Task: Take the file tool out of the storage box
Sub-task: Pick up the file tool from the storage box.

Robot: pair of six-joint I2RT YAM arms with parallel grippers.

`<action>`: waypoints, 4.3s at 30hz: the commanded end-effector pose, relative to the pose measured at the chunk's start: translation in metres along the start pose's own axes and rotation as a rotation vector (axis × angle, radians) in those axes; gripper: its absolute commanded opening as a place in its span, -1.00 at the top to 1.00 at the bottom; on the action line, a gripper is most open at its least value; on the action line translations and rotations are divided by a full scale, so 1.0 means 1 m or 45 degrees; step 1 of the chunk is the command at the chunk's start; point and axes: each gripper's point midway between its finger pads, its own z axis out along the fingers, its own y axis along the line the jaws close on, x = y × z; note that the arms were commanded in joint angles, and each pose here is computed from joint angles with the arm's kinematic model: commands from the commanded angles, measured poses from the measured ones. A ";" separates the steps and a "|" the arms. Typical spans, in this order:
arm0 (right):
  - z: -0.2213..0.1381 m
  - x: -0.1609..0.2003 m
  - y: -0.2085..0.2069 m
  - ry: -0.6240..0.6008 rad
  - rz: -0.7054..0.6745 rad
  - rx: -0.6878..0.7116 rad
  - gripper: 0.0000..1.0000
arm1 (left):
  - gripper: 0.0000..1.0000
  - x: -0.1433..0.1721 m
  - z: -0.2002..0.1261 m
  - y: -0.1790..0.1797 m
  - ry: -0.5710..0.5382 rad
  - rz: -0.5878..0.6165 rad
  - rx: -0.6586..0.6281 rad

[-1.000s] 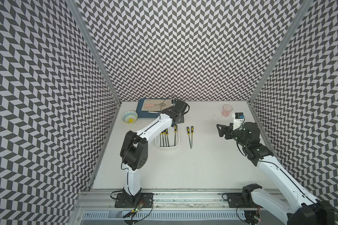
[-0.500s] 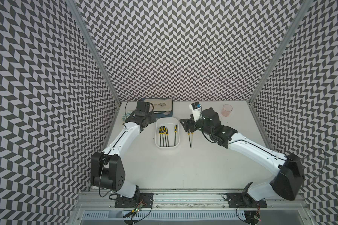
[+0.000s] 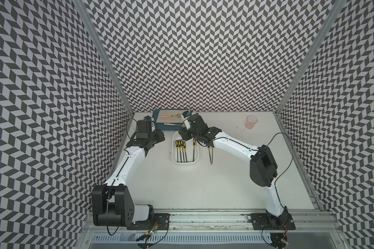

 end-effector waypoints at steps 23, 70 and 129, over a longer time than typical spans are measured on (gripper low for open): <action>0.071 0.087 -0.017 0.357 0.052 0.117 -0.17 | 0.58 0.004 0.005 0.002 0.040 -0.036 0.098; 0.087 0.107 -0.036 0.411 -0.019 0.236 0.19 | 0.59 0.007 0.008 -0.008 0.063 -0.041 0.184; -0.011 -0.058 -0.019 -0.144 0.206 0.047 0.94 | 0.59 0.015 0.014 0.001 0.082 -0.055 0.142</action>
